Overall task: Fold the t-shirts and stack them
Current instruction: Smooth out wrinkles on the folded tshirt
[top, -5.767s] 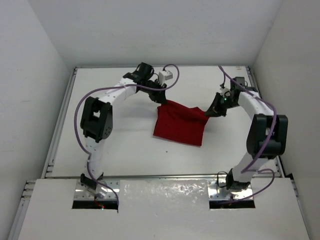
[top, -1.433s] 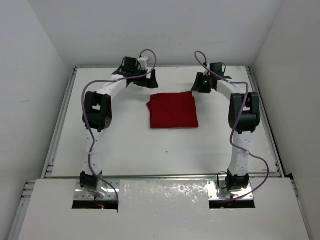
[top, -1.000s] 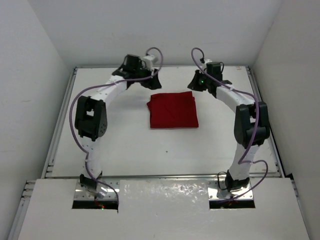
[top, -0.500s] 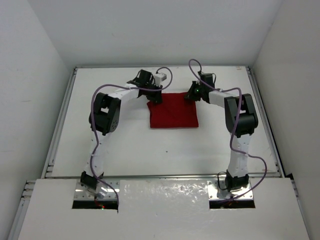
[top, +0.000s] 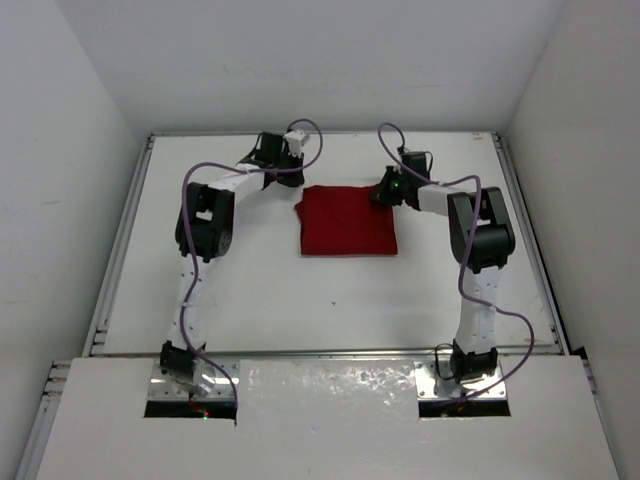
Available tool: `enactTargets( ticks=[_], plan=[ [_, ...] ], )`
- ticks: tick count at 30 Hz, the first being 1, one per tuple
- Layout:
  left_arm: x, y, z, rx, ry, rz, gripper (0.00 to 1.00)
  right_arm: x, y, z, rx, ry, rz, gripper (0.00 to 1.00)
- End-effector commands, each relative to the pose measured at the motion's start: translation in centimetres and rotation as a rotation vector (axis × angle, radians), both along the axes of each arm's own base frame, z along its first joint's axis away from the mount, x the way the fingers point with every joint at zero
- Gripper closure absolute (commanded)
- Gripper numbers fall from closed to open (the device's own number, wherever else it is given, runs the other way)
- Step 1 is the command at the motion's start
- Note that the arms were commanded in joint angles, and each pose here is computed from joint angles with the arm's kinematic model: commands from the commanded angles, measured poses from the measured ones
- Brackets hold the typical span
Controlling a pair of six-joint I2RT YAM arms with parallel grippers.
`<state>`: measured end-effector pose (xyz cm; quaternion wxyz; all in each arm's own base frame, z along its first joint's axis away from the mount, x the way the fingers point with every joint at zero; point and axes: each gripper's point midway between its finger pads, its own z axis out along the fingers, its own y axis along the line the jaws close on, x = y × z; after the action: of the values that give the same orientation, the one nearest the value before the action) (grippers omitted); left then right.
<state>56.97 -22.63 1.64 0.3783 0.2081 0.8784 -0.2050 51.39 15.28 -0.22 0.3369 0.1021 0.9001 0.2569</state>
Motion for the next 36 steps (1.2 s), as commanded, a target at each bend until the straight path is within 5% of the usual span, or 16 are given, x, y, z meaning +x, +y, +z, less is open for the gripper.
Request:
enactTargets(
  ticks=[1,8,12,15,22,28,36],
  plan=[
    [1.1,1.3,-1.1,0.065,-0.007,0.036,0.94,1.1,-3.4,0.9,-0.099,-0.025,-0.074,1.00],
    [3.6,2.7,3.3,0.052,-0.088,0.080,0.94,3.4,-5.4,3.9,-0.146,-0.067,-0.102,1.00],
    [4.6,1.2,13.1,-0.030,-0.239,0.019,0.94,3.9,-3.2,6.6,-0.104,-0.124,-0.014,1.00],
    [2.0,-1.0,18.0,-0.096,-0.275,-0.073,0.94,4.0,-2.4,8.1,-0.097,-0.163,0.018,1.00],
    [-11.1,-4.8,10.9,-0.277,0.096,-0.302,0.94,5.2,6.1,12.3,0.174,-0.272,0.238,1.00],
    [-15.2,-7.0,10.2,-0.327,0.121,-0.385,0.94,5.3,12.2,10.2,0.273,-0.208,0.327,1.00],
    [-16.0,-5.6,5.3,-0.265,0.180,-0.301,0.94,3.1,16.7,7.4,0.418,-0.141,0.424,1.00]
  ],
)
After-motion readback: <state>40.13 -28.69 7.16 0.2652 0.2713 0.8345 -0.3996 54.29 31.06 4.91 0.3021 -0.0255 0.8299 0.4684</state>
